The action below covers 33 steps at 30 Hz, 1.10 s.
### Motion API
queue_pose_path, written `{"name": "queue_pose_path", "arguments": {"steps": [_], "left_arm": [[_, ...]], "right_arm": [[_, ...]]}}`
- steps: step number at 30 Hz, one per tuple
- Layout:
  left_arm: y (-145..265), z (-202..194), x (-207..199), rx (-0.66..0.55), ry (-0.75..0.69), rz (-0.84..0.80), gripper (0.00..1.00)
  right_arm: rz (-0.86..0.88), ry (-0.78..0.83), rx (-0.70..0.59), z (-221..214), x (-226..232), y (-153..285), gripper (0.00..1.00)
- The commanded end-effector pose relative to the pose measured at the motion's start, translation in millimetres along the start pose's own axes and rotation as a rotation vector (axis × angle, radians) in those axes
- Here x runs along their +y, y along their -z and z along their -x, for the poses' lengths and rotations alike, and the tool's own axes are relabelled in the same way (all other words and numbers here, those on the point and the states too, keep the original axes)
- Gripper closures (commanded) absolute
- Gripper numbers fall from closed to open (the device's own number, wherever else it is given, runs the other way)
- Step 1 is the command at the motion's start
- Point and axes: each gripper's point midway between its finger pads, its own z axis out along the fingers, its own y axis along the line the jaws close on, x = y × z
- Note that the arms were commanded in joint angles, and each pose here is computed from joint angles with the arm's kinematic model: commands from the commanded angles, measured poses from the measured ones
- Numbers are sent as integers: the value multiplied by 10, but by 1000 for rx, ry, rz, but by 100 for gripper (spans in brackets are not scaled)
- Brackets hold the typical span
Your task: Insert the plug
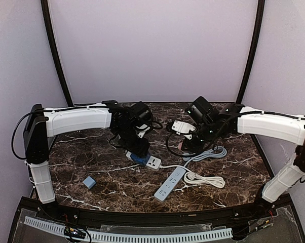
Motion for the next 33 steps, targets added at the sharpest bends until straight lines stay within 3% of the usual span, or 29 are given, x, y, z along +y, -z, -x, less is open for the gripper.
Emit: {"name": "queue_pose_path", "arguments": {"steps": [1, 11, 28, 33], "left_arm": [[134, -283, -295, 90, -130, -151, 56], [135, -313, -610, 76, -227, -222, 54], [243, -121, -190, 34, -279, 53, 50], [223, -140, -241, 35, -311, 13, 46]], "right_arm": [[12, -9, -15, 53, 47, 103, 100], [28, -8, 7, 14, 191, 200, 100], [83, 43, 16, 144, 348, 232, 100], [161, 45, 27, 260, 580, 131, 100]]}}
